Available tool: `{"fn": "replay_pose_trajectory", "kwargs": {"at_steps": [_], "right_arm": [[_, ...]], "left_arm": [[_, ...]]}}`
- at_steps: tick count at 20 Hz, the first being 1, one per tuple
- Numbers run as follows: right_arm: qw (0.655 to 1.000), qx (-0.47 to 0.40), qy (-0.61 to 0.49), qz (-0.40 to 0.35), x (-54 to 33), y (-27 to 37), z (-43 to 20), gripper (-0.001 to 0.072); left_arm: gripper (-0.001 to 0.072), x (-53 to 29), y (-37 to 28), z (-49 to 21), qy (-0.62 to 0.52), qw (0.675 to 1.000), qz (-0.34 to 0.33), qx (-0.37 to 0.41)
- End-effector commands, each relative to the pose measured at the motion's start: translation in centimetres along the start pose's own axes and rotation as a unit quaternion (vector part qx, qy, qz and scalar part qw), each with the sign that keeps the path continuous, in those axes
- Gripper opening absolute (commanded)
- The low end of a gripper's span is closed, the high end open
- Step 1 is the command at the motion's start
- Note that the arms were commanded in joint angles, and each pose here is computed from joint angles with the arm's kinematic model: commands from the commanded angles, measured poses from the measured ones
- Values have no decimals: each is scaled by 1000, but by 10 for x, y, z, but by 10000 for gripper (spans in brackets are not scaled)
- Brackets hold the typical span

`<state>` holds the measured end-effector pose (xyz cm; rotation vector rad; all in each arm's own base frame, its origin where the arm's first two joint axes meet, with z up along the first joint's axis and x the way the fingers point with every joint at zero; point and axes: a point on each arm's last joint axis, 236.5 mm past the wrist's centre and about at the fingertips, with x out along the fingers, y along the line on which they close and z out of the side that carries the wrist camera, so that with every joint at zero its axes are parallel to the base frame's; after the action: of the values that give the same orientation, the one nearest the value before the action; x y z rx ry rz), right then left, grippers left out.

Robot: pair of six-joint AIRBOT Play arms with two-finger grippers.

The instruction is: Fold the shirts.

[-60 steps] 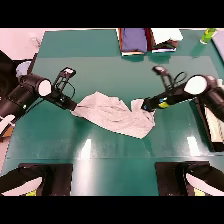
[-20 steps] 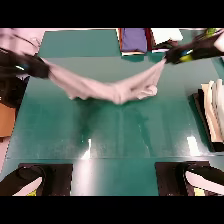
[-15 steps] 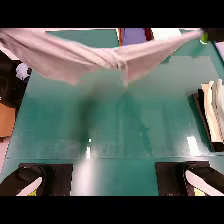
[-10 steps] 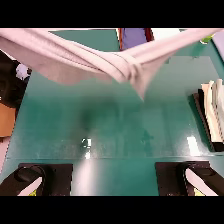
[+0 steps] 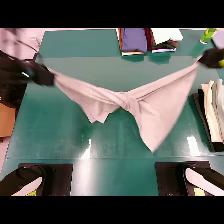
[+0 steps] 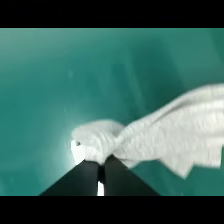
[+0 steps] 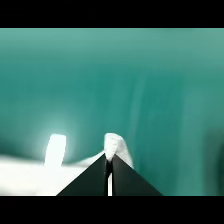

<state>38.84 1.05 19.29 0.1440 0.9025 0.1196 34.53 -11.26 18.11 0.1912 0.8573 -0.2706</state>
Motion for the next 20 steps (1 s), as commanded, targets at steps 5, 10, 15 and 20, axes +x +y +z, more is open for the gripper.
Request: {"fn": "replay_pose_trajectory", "kwargs": {"at_steps": [5,10,15,20], "right_arm": [[993,16,116,20,105,1,-43,566],[978,41,204,-11,92,-25,-124,561],[937,83,338,16,102,-10,-264,565],[934,104,338,49,125,27,-296,563]], "left_arm": [[23,91,-11,-115,148,989,-8,11],[23,92,-9,-113,145,989,-6,12],[23,94,-11,-105,128,992,-7,11],[23,94,-12,-105,126,992,-9,9]]}}
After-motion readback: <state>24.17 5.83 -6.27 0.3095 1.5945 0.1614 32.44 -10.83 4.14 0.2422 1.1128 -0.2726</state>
